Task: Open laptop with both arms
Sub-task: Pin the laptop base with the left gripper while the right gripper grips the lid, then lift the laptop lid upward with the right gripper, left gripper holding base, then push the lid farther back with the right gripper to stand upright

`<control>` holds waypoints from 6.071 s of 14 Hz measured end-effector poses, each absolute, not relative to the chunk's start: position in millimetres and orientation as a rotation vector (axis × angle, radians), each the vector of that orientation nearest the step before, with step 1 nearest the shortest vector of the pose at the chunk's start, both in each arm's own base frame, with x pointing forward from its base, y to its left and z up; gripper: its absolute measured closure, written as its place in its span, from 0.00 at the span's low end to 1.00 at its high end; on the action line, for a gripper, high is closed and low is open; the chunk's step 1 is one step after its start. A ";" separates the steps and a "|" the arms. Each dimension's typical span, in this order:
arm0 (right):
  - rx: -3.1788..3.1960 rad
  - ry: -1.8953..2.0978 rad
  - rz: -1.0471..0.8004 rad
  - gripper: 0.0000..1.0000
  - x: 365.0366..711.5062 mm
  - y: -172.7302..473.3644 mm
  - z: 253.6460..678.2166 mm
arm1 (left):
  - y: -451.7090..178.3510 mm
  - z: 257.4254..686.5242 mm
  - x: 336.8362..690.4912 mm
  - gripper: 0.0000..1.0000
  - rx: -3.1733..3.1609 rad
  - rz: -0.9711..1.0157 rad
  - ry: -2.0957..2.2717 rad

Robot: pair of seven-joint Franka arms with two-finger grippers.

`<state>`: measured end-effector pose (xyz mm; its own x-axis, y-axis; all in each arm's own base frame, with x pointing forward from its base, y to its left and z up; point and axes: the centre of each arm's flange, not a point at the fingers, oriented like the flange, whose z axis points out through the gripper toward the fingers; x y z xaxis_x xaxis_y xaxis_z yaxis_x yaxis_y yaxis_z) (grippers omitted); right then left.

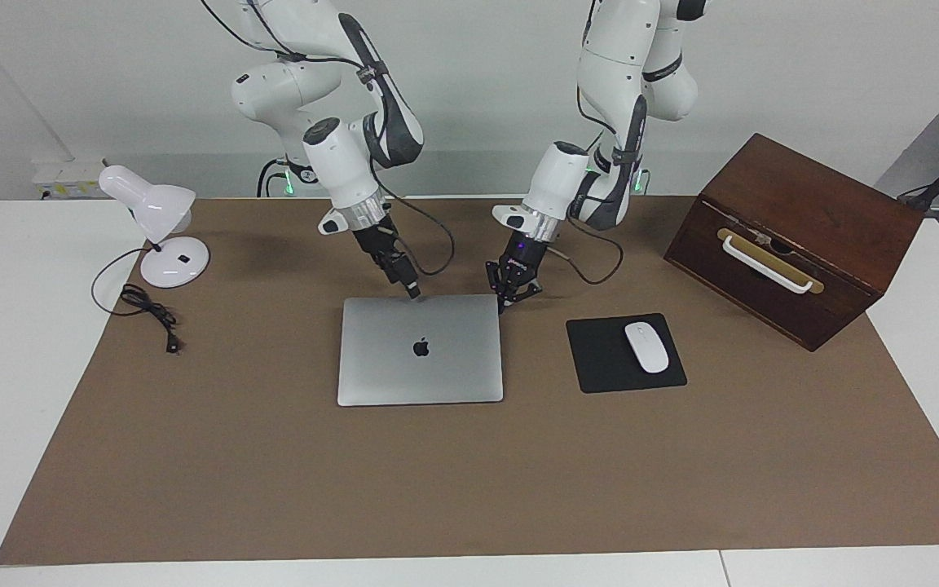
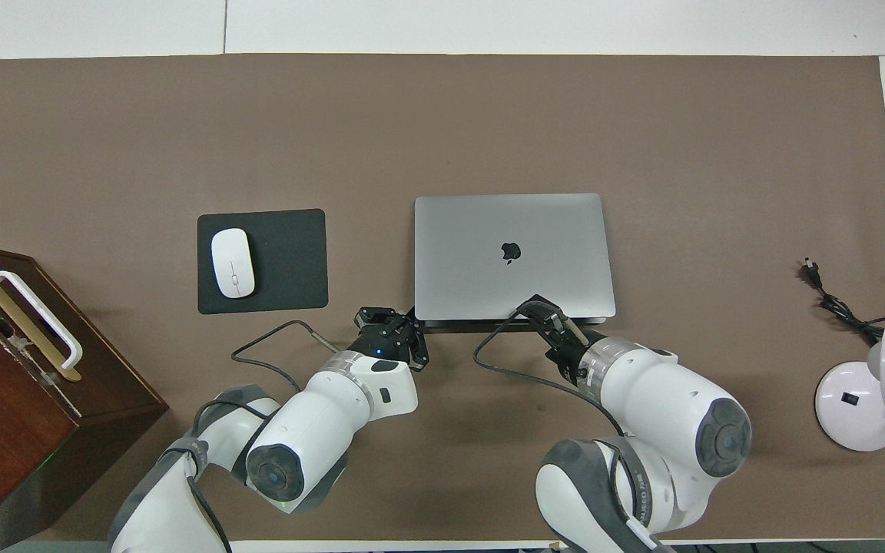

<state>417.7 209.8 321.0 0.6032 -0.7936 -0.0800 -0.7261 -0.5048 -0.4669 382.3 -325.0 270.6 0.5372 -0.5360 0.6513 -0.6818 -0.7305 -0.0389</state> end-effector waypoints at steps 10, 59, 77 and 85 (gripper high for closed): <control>-2.363 1.160 -0.284 0.00 444.4 208.4 332.0 | -337.7 270.8 371.6 0.99 2.529 0.961 -1.066; -2.247 0.992 -0.402 0.00 627.6 212.1 419.6 | -344.2 267.2 381.0 0.99 2.521 0.975 -1.072; -2.286 0.945 -0.433 0.00 661.1 222.4 404.0 | -344.1 267.1 381.0 0.99 2.521 0.976 -1.073; -2.318 0.906 -0.316 0.00 669.3 221.4 415.9 | -344.1 267.1 381.0 0.99 2.521 0.976 -1.072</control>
<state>669.3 221.4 415.9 0.7359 -0.6771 -0.0033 -0.5279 -0.5707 -0.6290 381.0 -344.1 267.1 0.5098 -0.5531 0.6589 -0.7082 -0.7047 -0.0436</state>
